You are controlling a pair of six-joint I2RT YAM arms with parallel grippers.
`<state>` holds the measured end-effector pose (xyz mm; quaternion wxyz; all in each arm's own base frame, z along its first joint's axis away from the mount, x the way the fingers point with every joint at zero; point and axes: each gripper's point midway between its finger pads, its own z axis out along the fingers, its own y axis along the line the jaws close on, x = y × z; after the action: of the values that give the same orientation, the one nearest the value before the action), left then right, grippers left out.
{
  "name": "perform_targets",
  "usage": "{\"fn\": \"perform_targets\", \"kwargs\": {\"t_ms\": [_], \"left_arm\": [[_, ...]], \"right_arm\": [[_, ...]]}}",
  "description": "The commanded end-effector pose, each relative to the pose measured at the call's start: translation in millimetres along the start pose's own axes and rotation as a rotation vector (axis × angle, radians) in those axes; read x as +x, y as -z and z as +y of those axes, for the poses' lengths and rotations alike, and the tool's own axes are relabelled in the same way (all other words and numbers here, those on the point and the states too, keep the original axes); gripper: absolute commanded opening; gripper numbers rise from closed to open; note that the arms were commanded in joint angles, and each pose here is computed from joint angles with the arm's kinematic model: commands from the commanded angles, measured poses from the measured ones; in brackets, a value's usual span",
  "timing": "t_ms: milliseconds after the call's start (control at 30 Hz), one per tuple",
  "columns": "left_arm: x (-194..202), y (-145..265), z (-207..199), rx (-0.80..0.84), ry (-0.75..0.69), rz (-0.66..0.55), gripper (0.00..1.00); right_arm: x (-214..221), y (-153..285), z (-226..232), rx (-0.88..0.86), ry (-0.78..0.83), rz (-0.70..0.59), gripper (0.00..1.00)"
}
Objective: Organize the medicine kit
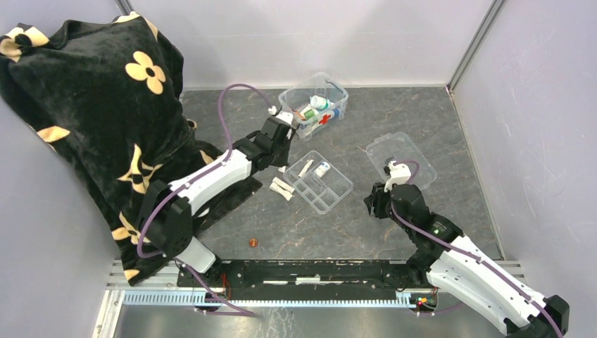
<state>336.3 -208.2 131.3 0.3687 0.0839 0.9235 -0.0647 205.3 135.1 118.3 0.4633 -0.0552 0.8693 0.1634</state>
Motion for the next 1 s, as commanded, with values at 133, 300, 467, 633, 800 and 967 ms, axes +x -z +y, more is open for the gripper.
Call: {"fn": "perform_targets", "kwargs": {"t_ms": [133, 300, 467, 633, 800, 967], "left_arm": [[-27, -38, -49, 0.215, -0.519, -0.02, 0.02], [-29, -60, -56, 0.216, -0.649, -0.041, 0.02], [-31, -76, -65, 0.226, -0.698, -0.049, 0.02], [-32, -92, -72, 0.221, -0.745, -0.043, 0.02], [-26, -102, -75, 0.227, -0.744, -0.021, 0.02], [-15, -109, -74, 0.216, -0.753, 0.011, 0.03]], "right_arm": [[-6, 10, -6, 0.013, 0.025, -0.026, 0.44], [-6, 14, -9, 0.025, 0.026, -0.029, 0.44], [-5, 15, -11, 0.03, 0.015, -0.028, 0.44], [-3, 16, -11, 0.032, 0.01, -0.027, 0.44], [-2, 18, -15, 0.045, 0.013, -0.024, 0.44], [-3, 21, -15, 0.046, 0.008, -0.03, 0.44]]}}
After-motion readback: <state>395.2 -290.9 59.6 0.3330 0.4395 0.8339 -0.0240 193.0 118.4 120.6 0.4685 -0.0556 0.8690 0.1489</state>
